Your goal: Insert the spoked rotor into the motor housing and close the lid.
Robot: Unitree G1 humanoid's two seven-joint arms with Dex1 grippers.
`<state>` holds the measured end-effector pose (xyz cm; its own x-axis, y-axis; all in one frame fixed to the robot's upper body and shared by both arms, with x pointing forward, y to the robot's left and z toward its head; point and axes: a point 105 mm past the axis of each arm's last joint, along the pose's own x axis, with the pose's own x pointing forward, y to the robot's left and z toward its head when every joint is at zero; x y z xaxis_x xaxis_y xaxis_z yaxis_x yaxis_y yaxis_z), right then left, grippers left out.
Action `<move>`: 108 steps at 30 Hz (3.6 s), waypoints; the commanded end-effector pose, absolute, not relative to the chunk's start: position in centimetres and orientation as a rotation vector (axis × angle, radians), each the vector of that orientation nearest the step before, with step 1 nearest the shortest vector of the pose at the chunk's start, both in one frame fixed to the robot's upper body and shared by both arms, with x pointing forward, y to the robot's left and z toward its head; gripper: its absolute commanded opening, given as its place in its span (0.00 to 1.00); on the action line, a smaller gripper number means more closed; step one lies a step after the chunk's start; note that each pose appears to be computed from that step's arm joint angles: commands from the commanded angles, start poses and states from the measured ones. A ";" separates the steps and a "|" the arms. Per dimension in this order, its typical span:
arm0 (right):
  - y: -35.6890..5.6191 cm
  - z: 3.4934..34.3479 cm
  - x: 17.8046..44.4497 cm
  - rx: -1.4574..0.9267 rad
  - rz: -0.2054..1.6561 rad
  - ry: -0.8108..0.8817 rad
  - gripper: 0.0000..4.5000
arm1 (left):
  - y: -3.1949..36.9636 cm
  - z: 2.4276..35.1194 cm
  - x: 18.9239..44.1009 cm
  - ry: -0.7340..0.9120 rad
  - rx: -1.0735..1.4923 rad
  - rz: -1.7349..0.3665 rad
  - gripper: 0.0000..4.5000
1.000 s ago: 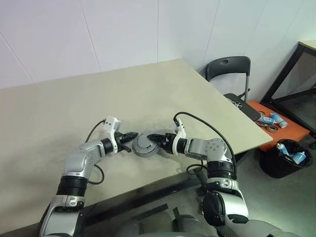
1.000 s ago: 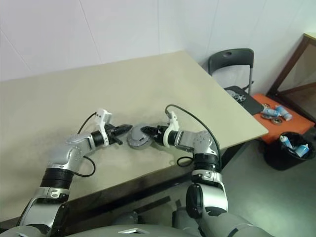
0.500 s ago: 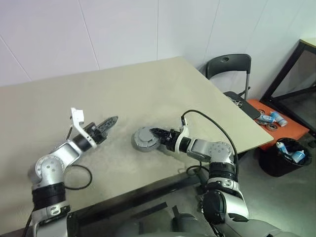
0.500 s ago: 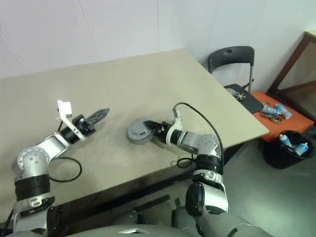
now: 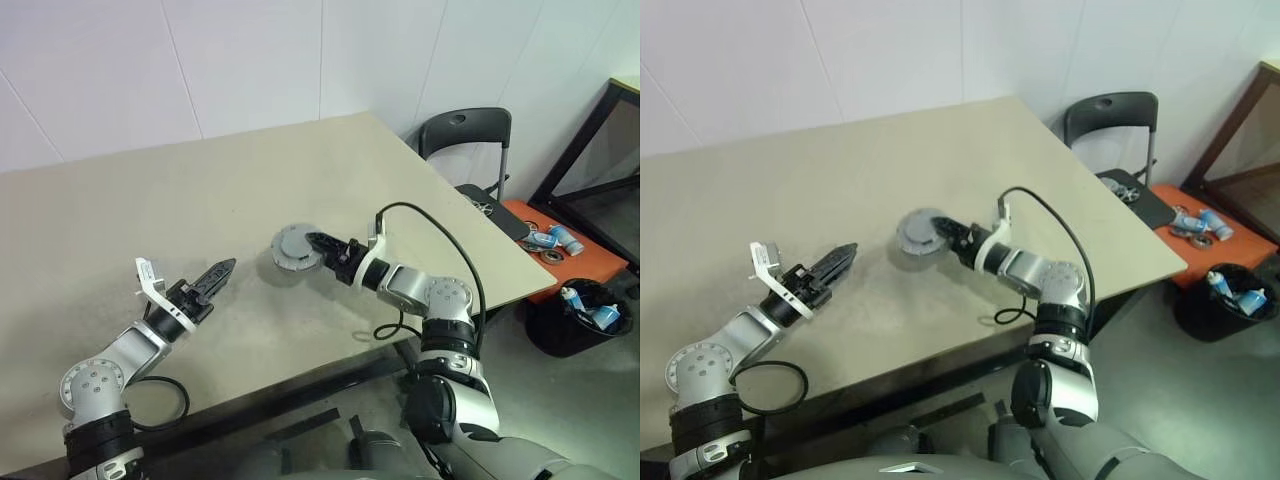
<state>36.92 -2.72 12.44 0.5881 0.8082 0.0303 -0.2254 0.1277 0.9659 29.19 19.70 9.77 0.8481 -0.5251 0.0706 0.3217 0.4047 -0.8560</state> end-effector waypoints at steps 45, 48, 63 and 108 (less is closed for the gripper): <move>-0.5 17.2 36.7 1.210 0.998 0.523 0.52 | 13.6 13.3 34.5 0.125 -1.181 -0.716 0.99; -0.4 17.2 36.7 1.208 0.998 0.525 0.52 | 13.5 13.4 34.5 0.125 -1.167 -0.725 0.88; -0.1 16.7 36.2 1.160 0.996 0.549 0.52 | 11.5 14.0 34.4 0.170 -1.154 -0.732 0.54; 0.7 15.4 37.0 1.147 0.952 0.574 0.95 | 36.2 12.8 30.9 -0.103 -0.821 0.009 0.54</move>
